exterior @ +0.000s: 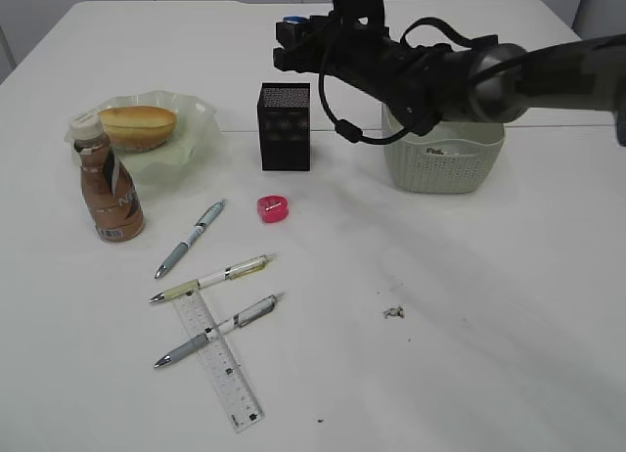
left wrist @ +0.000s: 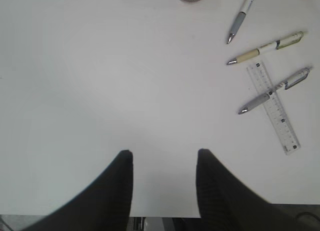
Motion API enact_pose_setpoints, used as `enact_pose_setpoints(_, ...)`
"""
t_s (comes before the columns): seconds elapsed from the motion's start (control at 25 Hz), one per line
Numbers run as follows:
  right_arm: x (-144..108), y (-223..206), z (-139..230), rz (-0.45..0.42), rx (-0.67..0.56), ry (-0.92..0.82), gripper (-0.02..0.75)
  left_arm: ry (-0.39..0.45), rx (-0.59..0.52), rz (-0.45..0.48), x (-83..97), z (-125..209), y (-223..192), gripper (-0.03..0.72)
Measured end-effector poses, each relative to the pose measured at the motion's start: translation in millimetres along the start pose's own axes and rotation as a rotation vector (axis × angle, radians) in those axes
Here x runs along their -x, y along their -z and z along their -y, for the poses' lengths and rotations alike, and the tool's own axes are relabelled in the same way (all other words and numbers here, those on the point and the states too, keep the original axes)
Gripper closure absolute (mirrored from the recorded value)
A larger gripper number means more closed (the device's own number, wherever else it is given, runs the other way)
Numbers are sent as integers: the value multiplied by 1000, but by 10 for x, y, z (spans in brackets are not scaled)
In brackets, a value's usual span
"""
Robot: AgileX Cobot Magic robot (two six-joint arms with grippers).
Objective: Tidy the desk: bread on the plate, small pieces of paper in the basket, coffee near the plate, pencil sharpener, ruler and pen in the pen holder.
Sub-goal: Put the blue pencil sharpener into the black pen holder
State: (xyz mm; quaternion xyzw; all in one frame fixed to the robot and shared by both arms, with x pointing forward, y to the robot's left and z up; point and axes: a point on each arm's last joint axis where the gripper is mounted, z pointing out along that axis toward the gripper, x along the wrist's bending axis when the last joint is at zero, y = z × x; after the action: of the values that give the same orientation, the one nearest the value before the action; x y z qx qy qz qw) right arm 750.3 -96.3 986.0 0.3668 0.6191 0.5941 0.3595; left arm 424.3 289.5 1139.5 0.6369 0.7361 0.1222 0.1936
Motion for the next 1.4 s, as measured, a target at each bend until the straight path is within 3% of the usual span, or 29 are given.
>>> enact_pose_setpoints(0.36, 38, -243, 107, 6, 48, -7, 395, -1, 1, -3, -3, -1, 0, 381)
enact_pose_setpoints(0.92, 52, -375, 439, 6, 20, -42, 395, -1, 1, -3, -3, -1, 0, 381)
enact_pose_setpoints(1.4, 48, -381, 429, 1, 20, -28, 395, -1, 1, -3, -3, -1, 0, 381)
